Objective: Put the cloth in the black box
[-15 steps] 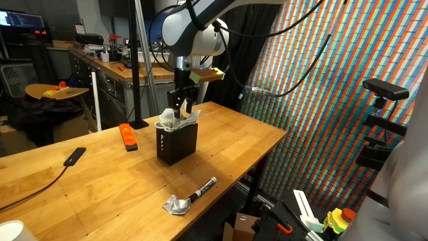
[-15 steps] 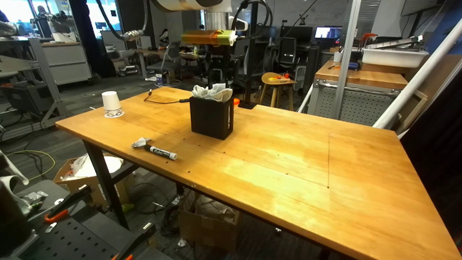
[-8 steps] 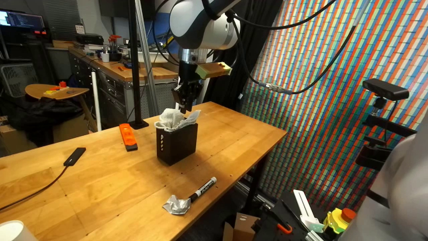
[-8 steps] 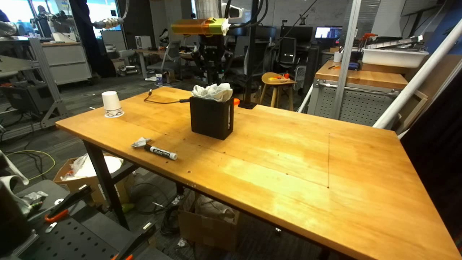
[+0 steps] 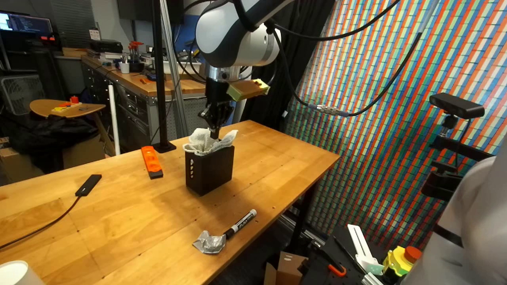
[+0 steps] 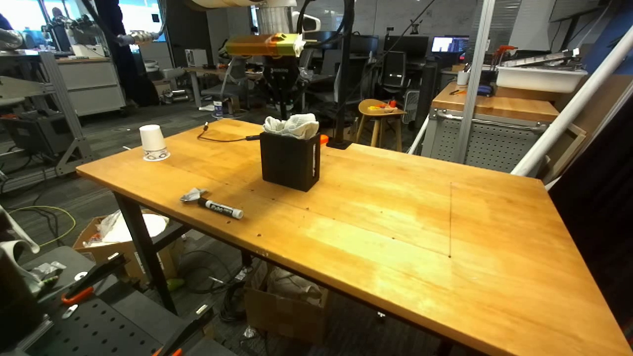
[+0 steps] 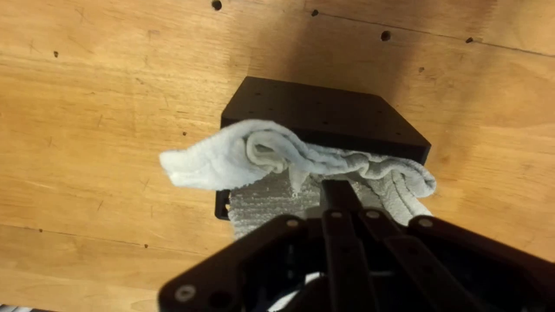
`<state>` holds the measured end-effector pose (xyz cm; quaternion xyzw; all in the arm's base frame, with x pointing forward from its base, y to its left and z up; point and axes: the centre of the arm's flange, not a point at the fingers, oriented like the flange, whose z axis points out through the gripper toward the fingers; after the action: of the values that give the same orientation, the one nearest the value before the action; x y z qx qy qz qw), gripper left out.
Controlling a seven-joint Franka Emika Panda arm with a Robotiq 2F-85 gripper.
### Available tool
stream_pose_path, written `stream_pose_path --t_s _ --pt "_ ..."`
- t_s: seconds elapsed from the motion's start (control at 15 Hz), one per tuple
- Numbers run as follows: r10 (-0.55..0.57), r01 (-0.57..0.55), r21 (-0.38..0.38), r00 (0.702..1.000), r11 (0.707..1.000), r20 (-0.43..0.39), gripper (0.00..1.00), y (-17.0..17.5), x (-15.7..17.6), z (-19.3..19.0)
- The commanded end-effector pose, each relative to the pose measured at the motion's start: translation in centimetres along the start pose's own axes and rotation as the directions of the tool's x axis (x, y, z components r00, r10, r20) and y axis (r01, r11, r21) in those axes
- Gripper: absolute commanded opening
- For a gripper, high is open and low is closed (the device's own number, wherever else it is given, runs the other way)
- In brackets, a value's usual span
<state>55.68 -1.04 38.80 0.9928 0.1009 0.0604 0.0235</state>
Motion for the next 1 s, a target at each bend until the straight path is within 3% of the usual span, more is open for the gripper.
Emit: stream_pose_path --t_s 0.0,0.4,0.93 --pt "-0.049 0.048 -0.028 0.998 0.998 -0.03 0.0 -1.8 1.3 -0.1" --pt "-0.126 0.125 -0.048 0.992 0.991 -0.003 0.0 -3.4 2.7 2.1" --pt "-0.142 0.145 -0.072 0.989 0.987 0.05 0.0 -1.0 5.2 6.8"
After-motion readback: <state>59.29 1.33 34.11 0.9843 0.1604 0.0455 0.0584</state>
